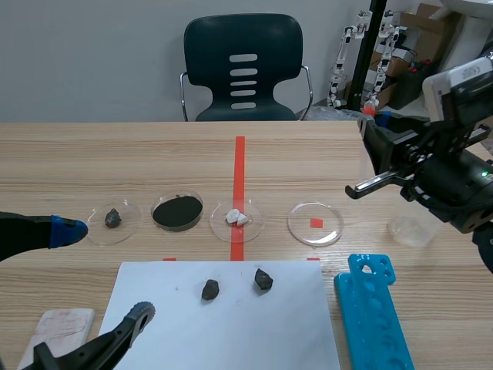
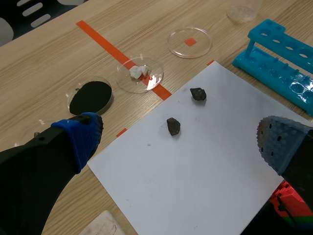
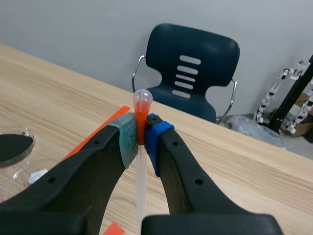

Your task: Draw acid from the petri dish

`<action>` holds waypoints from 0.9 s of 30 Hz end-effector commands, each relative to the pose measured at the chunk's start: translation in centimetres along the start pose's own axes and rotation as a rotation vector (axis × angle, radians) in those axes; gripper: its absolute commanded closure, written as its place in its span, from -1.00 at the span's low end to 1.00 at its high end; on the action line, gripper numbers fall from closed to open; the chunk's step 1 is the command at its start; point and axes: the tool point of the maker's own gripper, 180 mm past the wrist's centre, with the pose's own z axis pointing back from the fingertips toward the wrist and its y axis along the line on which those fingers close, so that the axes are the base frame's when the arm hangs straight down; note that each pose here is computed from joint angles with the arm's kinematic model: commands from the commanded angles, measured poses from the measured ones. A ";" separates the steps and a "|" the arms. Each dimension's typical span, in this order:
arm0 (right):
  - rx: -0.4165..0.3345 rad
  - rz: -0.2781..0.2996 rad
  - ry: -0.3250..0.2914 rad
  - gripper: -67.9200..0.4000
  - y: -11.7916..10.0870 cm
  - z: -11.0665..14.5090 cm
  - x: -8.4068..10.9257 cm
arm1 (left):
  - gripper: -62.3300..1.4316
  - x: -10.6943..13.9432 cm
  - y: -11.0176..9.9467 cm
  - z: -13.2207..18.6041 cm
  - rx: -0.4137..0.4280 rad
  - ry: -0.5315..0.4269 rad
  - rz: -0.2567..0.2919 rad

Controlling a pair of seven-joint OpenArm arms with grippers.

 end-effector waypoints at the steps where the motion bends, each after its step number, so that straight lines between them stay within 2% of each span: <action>1: -0.013 0.012 -0.045 0.93 -0.6 -0.7 1.2 | -1.00 0.7 0.1 0.0 0.006 -0.029 0.007; 12: 0.010 0.016 -0.010 0.92 1.3 -2.3 -1.1 | -1.00 0.7 0.1 0.0 0.006 -0.029 0.007; 20: 0.033 0.039 -0.018 0.92 2.4 -2.7 -1.6 | -1.00 0.7 0.1 0.0 0.006 -0.029 0.007; 27: 0.037 0.035 -0.027 0.92 2.7 -2.4 -2.1 | -1.00 0.7 0.1 0.0 0.006 -0.029 0.007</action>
